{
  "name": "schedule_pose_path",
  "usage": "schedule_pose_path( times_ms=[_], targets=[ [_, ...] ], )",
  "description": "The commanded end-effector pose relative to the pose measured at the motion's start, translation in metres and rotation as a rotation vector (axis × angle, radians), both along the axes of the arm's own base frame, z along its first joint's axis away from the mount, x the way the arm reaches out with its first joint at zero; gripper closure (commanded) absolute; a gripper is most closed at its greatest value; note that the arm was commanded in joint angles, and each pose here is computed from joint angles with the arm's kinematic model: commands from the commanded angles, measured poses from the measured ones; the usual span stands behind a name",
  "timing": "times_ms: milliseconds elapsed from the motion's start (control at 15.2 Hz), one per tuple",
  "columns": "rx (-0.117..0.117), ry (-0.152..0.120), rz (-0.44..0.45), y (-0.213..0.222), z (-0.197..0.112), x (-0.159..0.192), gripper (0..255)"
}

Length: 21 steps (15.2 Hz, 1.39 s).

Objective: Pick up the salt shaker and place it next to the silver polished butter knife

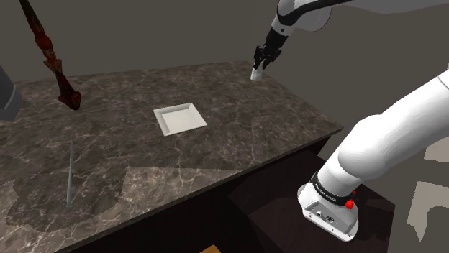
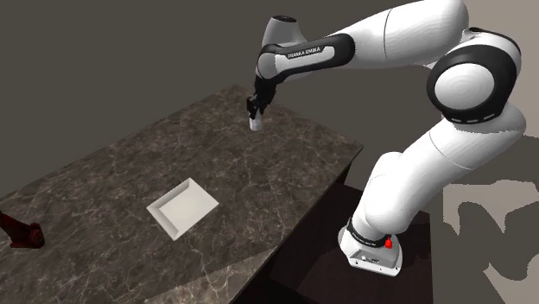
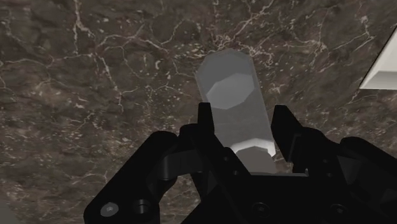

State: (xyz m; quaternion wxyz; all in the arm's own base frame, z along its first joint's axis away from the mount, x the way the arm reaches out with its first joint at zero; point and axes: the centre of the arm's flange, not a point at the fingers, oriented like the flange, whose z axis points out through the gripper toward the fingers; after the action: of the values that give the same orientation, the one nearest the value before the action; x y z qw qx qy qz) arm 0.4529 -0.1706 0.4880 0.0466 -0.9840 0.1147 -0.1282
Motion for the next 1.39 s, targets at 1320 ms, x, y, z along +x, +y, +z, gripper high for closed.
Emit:
schedule_pose_path(
  times_ms=[1320],
  targets=[
    [0.000,0.000,0.000,0.211,0.027,0.011,255]
  ],
)
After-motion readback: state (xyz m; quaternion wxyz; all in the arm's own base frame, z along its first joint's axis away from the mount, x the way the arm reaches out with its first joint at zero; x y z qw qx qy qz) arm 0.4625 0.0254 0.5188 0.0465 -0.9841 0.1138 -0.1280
